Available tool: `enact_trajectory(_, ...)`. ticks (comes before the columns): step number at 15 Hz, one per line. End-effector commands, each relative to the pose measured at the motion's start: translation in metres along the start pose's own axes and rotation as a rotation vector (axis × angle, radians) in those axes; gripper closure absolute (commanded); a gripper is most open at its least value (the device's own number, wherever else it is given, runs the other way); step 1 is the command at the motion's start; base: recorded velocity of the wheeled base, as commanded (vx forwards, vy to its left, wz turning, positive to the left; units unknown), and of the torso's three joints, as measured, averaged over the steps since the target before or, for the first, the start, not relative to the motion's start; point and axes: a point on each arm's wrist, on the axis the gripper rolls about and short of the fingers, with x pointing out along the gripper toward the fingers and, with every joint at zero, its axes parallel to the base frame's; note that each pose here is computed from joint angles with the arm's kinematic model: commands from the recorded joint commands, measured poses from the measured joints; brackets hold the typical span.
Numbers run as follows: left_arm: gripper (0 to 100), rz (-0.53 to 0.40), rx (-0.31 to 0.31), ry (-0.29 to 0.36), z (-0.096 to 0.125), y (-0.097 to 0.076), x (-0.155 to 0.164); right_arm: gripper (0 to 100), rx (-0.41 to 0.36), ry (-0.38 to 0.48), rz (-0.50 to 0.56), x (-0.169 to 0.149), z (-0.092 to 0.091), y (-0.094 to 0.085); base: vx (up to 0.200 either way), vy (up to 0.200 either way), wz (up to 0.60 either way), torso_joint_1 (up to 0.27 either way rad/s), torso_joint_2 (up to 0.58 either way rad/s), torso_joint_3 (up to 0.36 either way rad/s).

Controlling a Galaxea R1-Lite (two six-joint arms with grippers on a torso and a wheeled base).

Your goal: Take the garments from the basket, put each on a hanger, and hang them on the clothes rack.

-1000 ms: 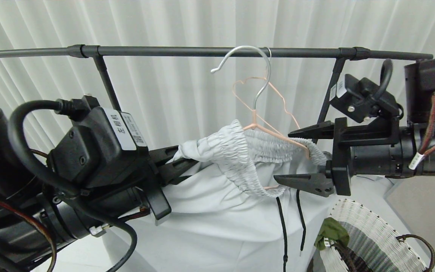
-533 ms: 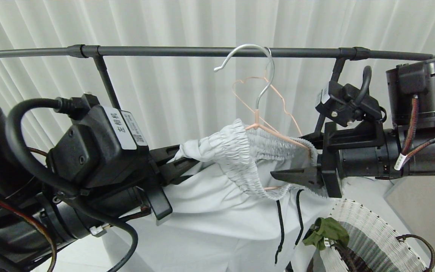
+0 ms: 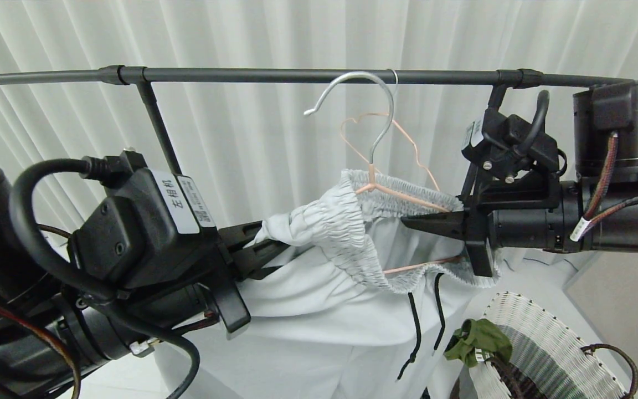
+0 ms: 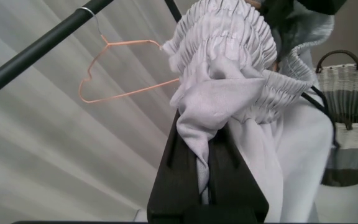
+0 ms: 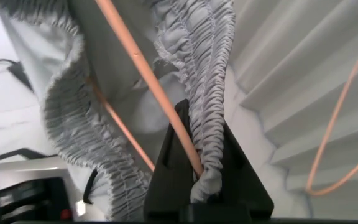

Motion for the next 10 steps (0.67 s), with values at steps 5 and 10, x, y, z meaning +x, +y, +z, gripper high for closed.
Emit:
enact_trajectory(5, 0, 0.015, -0.014, 0.025, -0.006, -0.005, -0.017, 100, -0.194, -0.115, -0.093, -0.005, 0.013, -0.009, 0.000, 0.000, 0.00, 0.000, 0.00, 0.000)
enact_trajectory(10, 0, 0.180, -0.147, 0.164, -0.031, -0.007, -0.058, 100, -0.355, -0.107, -0.207, -0.013, 0.003, -0.033, 0.000, 0.000, 0.00, 0.000, 0.00, 0.000)
